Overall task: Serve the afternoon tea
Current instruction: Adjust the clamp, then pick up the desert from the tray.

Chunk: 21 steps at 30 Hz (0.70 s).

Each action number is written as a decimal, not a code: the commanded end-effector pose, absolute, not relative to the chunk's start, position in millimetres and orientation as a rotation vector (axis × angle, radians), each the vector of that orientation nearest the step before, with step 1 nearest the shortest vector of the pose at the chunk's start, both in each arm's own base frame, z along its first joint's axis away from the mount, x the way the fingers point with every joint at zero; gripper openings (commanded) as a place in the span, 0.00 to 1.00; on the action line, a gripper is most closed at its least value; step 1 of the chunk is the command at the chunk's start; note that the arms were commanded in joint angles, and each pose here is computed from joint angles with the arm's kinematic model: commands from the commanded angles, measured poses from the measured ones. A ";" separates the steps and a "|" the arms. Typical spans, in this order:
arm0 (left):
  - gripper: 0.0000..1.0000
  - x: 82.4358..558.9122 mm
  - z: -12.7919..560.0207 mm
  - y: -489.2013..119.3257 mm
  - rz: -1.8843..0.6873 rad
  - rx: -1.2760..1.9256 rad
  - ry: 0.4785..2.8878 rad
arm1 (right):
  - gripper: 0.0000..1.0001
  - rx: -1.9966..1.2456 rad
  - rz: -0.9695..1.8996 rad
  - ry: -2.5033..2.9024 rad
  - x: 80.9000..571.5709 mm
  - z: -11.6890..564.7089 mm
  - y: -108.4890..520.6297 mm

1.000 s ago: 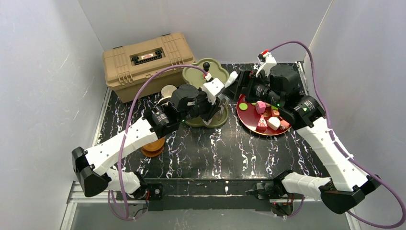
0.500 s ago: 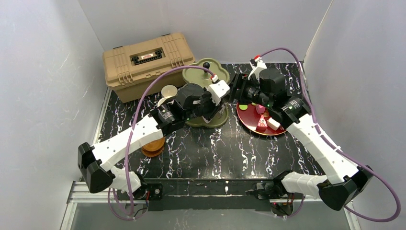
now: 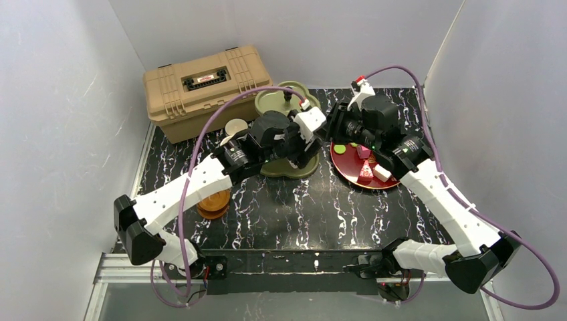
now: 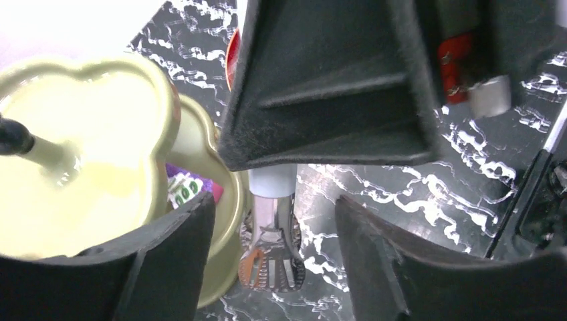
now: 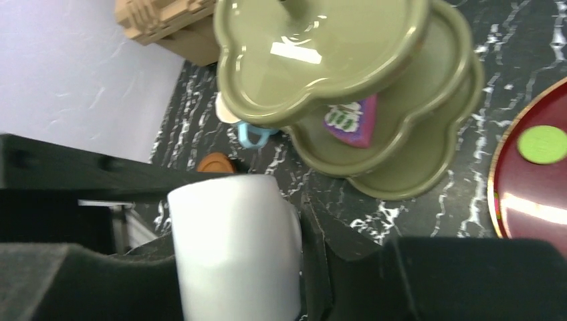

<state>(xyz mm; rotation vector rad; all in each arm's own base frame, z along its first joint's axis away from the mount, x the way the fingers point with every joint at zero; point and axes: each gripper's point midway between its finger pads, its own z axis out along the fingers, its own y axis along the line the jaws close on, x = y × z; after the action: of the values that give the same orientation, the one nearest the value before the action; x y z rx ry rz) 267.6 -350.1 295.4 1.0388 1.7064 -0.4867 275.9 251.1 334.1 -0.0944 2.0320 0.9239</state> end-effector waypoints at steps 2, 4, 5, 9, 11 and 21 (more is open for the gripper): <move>0.87 251.0 336.5 -346.6 -0.586 0.992 1.685 | 0.35 -0.060 0.721 1.992 285.8 336.7 219.6; 0.98 245.8 338.6 -342.3 -0.607 0.987 1.700 | 0.32 -0.044 0.627 2.003 288.2 330.4 205.0; 0.98 245.1 338.6 -339.2 -0.610 0.984 1.711 | 0.31 -0.033 0.576 2.010 289.3 326.6 197.0; 0.98 245.2 344.5 -324.7 -0.622 0.970 1.737 | 0.29 0.020 0.340 2.036 290.6 308.7 157.8; 0.98 244.9 346.0 -317.9 -0.617 0.978 1.746 | 0.29 0.048 0.216 2.041 291.3 299.4 136.7; 0.98 259.2 352.8 -285.0 -0.565 0.921 1.819 | 0.29 0.136 -0.096 2.051 301.3 260.8 83.2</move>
<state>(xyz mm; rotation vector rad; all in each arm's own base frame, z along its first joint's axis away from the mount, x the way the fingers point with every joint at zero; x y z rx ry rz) 263.1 -299.3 330.5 0.9526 1.8179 -0.5523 290.9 107.9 253.9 0.0693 2.1257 0.0379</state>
